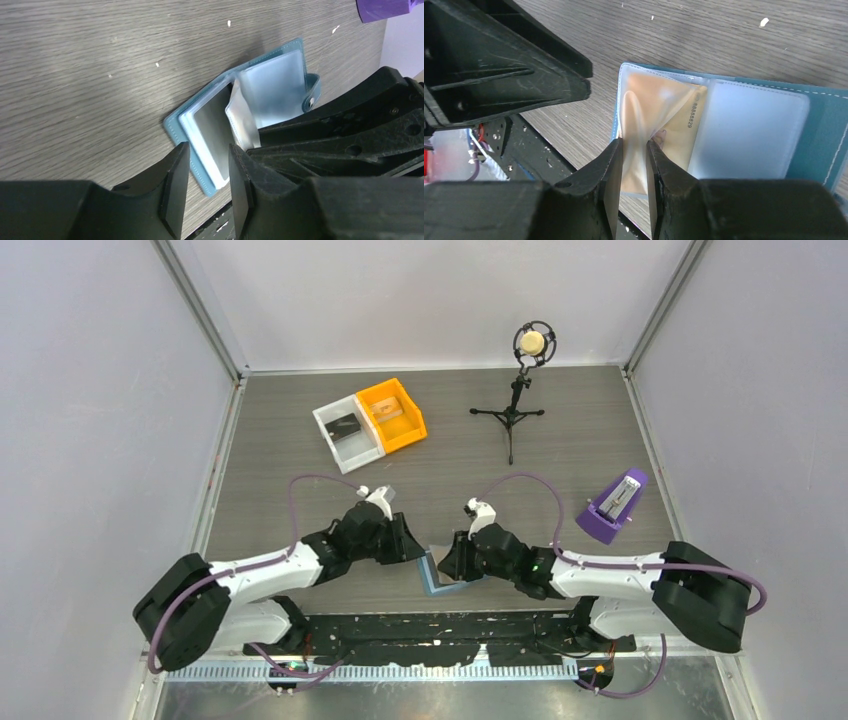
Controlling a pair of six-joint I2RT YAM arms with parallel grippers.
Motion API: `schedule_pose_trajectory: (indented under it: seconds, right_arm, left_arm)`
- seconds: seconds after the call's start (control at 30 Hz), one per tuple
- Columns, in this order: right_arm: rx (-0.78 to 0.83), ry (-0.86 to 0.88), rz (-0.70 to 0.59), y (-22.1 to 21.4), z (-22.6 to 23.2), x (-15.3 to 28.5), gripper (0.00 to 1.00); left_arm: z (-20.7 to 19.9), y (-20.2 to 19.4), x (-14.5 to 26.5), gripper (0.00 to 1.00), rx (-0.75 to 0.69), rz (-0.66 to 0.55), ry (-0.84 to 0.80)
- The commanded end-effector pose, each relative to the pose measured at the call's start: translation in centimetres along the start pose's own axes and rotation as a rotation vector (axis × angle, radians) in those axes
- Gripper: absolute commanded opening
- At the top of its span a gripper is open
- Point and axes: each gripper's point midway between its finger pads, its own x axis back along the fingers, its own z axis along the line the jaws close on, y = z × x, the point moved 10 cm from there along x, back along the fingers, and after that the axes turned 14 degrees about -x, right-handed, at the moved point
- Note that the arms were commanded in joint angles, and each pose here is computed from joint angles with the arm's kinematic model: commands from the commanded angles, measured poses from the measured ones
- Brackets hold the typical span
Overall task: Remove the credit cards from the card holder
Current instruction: Remove the credit card from the card holder.
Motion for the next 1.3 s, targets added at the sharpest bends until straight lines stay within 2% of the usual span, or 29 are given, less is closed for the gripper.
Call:
schedule_pose_trajectory:
  seconds: [0.0, 0.23, 0.47, 0.6, 0.9, 1.1, 1.27]
  right_arm:
    - [-0.04, 0.136, -0.036, 0.9, 1.7, 0.5, 0.3]
    - [-0.046, 0.145, -0.022, 1.0, 1.3, 0.7, 0.31]
    - [-0.047, 0.14, -0.011, 1.1, 1.2, 0.5, 0.31]
    - [-0.048, 0.131, -0.003, 1.2, 1.1, 0.4, 0.36]
    - [-0.027, 0.072, -0.057, 2.0, 1.1, 1.7, 0.54]
    - [-0.004, -0.02, -0.115, 2.5, 0.1, 4.1, 0.58]
    - [-0.008, 0.001, -0.172, 3.0, 0.3, 6.9, 0.58]
  left_arm:
    - [-2.0, 1.9, -0.7, 0.34, -0.015, -0.031, -0.083]
    - [-2.6, 2.0, -1.9, 0.27, -0.006, 0.024, -0.079]
    - [-2.7, 1.7, -2.6, 0.25, 0.009, 0.05, -0.101]
    - [-3.4, 1.9, -2.8, 0.27, 0.032, 0.026, -0.193]
    - [-4.8, 1.0, -4.2, 0.29, 0.101, 0.038, -0.355]
    - [-6.5, 0.5, -4.7, 0.29, 0.095, 0.059, -0.425]
    - [-7.7, 0.2, -4.7, 0.29, 0.08, 0.064, -0.451]
